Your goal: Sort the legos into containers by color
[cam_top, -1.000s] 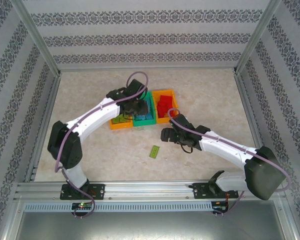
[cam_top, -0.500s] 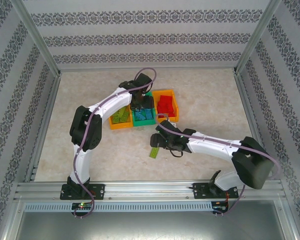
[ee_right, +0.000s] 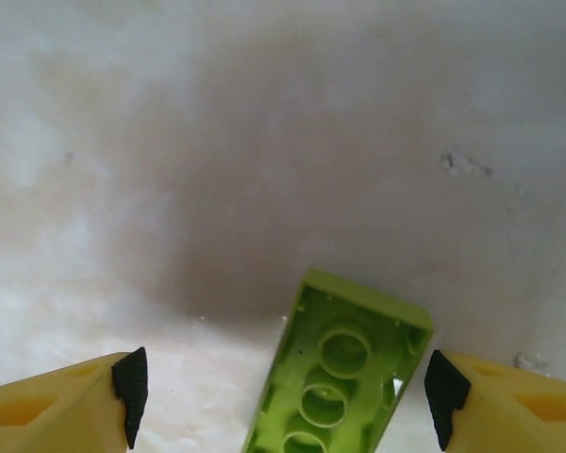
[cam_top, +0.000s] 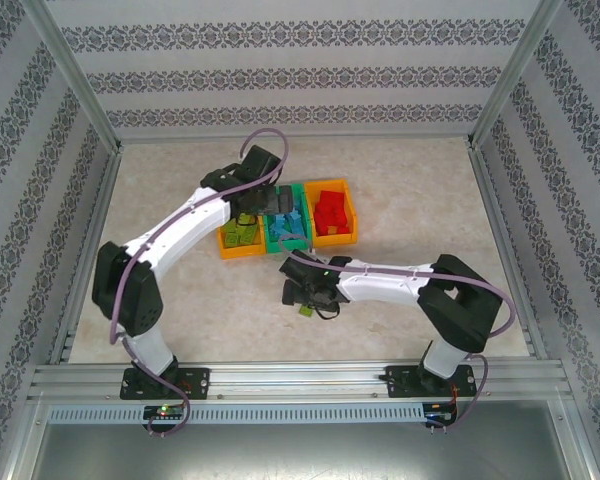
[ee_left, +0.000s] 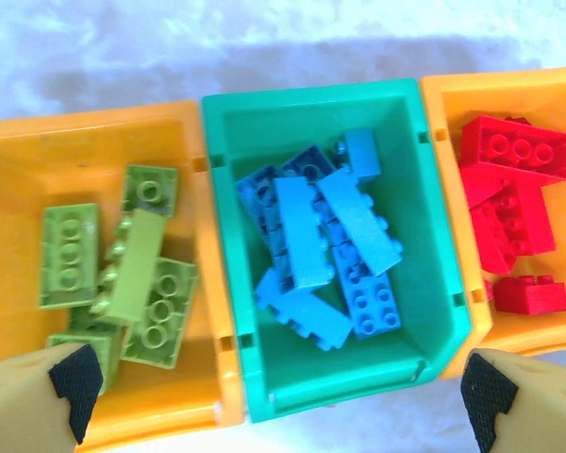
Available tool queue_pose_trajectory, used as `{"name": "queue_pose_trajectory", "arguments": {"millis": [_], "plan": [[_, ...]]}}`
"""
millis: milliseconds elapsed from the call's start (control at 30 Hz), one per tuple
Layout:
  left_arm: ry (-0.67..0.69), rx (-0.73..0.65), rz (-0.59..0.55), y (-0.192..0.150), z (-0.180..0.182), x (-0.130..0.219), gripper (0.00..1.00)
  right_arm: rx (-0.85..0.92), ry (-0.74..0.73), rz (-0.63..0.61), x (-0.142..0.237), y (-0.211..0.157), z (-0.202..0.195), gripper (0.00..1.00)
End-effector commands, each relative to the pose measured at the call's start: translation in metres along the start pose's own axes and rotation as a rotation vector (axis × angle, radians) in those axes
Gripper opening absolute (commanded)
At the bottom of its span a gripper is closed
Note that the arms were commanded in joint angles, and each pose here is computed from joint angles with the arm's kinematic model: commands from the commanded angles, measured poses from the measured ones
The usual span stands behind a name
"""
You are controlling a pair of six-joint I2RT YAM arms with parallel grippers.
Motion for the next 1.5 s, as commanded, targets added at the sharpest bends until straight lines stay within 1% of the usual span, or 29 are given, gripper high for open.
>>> {"name": "queue_pose_trajectory", "arguments": {"millis": [0,133,367,500,567,700,767,867,967,1100,1267,1333,1467], "plan": [[0.063,0.0,-0.055,-0.001,0.025,0.005,0.99,-0.021,-0.055,0.04,0.0,-0.009,-0.002,0.8],[0.066,0.0,-0.093,-0.005,0.035,0.014,0.99,-0.019,-0.073,0.066,-0.009,-0.013,0.001,0.78],[0.133,-0.02,-0.099,-0.015,0.055,0.02,0.99,0.029,-0.139,0.062,-0.015,-0.006,0.005,0.67],[0.164,0.037,-0.107,-0.023,0.077,0.026,0.99,0.039,-0.163,0.053,-0.014,-0.004,0.001,0.61],[0.171,0.09,-0.116,-0.026,0.09,0.029,0.99,0.044,-0.166,0.049,-0.014,-0.003,0.0,0.55],[0.192,0.17,-0.141,-0.035,0.117,0.04,0.99,0.087,-0.157,0.034,-0.01,0.005,0.009,0.38],[0.211,0.197,-0.158,-0.039,0.128,0.046,0.99,0.125,-0.147,0.018,-0.006,0.011,0.015,0.32],[0.233,0.232,-0.174,-0.046,0.144,0.054,0.99,0.177,-0.108,-0.012,0.003,0.025,0.027,0.28],[0.262,0.268,-0.167,-0.056,0.159,0.057,0.99,0.215,-0.035,-0.053,0.013,0.041,0.041,0.27],[0.294,0.312,-0.154,-0.068,0.175,0.058,0.99,0.222,0.137,-0.118,0.03,0.074,0.071,0.27],[0.291,0.33,-0.149,-0.074,0.18,0.058,0.99,0.215,0.333,-0.198,0.052,0.125,0.11,0.27],[0.297,0.323,-0.135,-0.076,0.181,0.055,0.99,0.216,0.414,-0.21,0.059,0.143,0.127,0.28],[0.307,0.327,-0.102,-0.085,0.184,0.048,0.99,0.24,0.483,-0.216,0.062,0.173,0.15,0.28]]}}
Point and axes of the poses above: each hand's point on the last joint's axis, 136 mm out from that joint toward the fingers, its own x axis back along the fingers, its own z axis along the line the jaws close on, y = z × x, the point moved 4 cm from there along x, back along the fingers, and after that the axes turned 3 degrees about x, right-handed, at the moved point
